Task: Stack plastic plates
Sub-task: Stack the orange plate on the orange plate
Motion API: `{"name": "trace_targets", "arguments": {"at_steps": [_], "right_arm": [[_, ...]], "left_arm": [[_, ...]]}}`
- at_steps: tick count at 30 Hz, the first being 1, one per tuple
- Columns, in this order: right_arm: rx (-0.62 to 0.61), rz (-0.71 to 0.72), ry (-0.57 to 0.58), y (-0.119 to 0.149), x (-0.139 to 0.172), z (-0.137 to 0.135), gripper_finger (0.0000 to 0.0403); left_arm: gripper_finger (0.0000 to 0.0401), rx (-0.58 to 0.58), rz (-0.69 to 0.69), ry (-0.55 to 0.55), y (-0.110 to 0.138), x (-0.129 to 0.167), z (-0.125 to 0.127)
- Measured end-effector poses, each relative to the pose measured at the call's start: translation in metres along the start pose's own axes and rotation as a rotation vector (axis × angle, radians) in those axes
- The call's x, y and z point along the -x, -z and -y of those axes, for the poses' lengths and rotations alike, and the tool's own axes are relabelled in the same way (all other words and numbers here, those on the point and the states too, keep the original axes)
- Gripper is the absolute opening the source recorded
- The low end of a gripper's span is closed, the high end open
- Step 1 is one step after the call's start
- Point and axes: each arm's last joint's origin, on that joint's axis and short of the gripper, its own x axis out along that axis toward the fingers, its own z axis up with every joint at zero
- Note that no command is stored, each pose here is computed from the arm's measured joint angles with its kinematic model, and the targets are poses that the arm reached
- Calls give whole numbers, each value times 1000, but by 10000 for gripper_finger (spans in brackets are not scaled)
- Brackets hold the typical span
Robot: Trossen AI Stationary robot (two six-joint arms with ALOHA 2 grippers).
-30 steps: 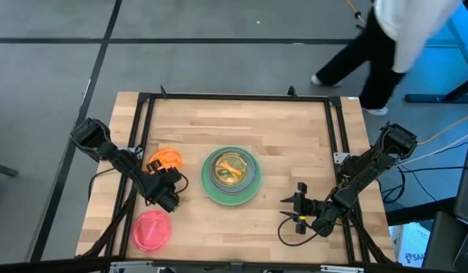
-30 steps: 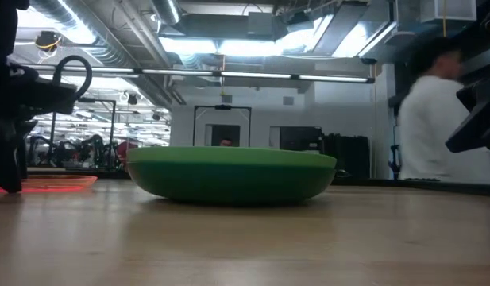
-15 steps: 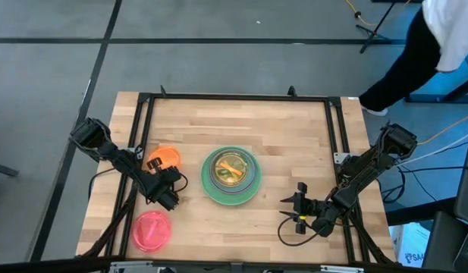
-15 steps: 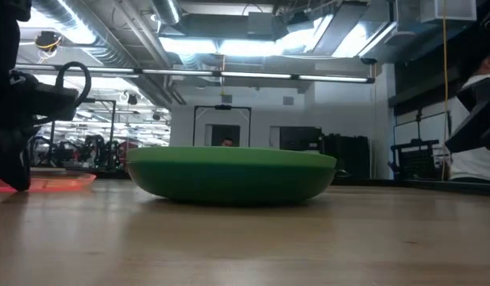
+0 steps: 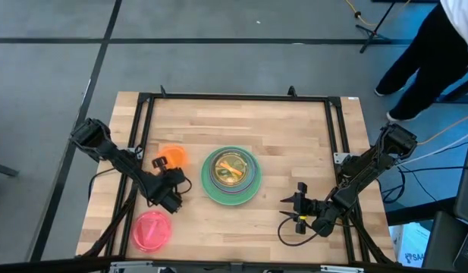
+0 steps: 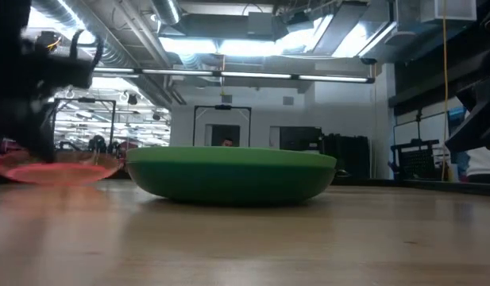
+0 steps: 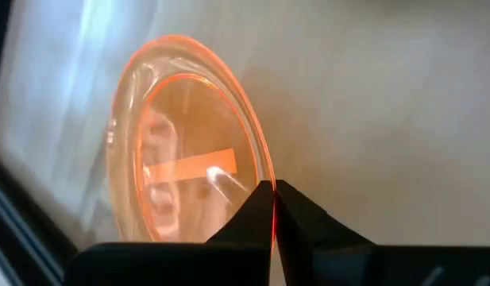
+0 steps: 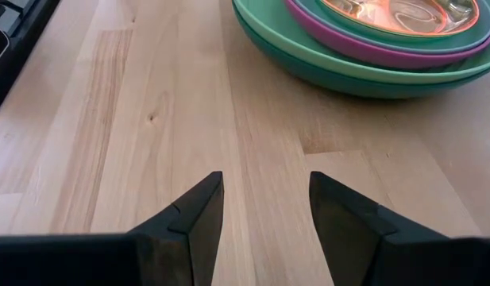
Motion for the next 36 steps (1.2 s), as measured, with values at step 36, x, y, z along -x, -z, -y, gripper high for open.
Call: {"name": "trace_targets", "arguments": {"at_steps": [36], "right_arm": [[-1, -1, -3, 0, 0, 0, 177]], "left_arm": [[15, -284, 499, 361, -148, 11, 38]]}}
